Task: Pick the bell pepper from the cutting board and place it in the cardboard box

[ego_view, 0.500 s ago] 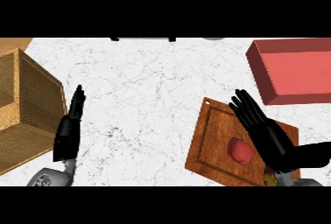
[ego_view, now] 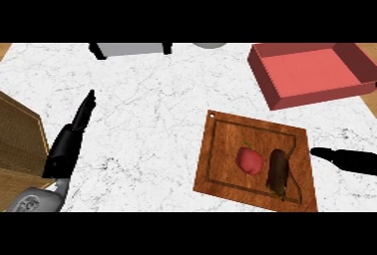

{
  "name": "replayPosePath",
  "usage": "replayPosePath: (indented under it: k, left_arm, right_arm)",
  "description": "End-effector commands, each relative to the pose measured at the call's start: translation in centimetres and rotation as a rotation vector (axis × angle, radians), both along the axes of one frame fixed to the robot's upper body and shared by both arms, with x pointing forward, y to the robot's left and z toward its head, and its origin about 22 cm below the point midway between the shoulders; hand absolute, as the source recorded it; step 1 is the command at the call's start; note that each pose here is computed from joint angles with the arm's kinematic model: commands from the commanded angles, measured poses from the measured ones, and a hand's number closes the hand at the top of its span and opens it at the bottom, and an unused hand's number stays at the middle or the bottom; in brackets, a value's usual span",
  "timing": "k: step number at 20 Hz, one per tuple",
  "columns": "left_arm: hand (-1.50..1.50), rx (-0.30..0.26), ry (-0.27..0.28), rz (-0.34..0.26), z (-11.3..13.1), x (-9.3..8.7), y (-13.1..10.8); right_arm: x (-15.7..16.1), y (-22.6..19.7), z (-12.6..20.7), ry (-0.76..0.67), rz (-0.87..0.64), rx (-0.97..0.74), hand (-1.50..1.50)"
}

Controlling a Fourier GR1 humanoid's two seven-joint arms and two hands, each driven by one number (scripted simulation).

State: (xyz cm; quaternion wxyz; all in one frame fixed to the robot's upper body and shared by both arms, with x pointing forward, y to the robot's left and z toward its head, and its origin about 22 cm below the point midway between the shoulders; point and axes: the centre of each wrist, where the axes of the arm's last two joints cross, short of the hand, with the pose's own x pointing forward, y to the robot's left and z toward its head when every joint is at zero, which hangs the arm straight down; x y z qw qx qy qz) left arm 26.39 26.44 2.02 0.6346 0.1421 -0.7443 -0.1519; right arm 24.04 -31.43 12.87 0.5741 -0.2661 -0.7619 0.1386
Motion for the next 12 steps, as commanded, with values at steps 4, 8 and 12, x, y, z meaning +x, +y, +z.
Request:
replayPosePath:
  k: [4,8,12]
  left_arm:
    - [0.00,0.014,0.010,-0.130,2.4,0.7,1.2]
    - [0.00,0.010,0.016,-0.174,2.1,0.3,1.6]
    - [0.00,-0.011,0.007,-0.209,3.8,1.5,0.6]
  right_arm:
    - [-4.2,0.5,3.3,-0.072,-0.162,-0.463,-1.50]
    - [-6.8,2.8,5.8,-0.001,-0.158,-0.661,-1.50]
    - [-8.9,5.4,5.7,0.190,-0.204,-0.761,-1.50]
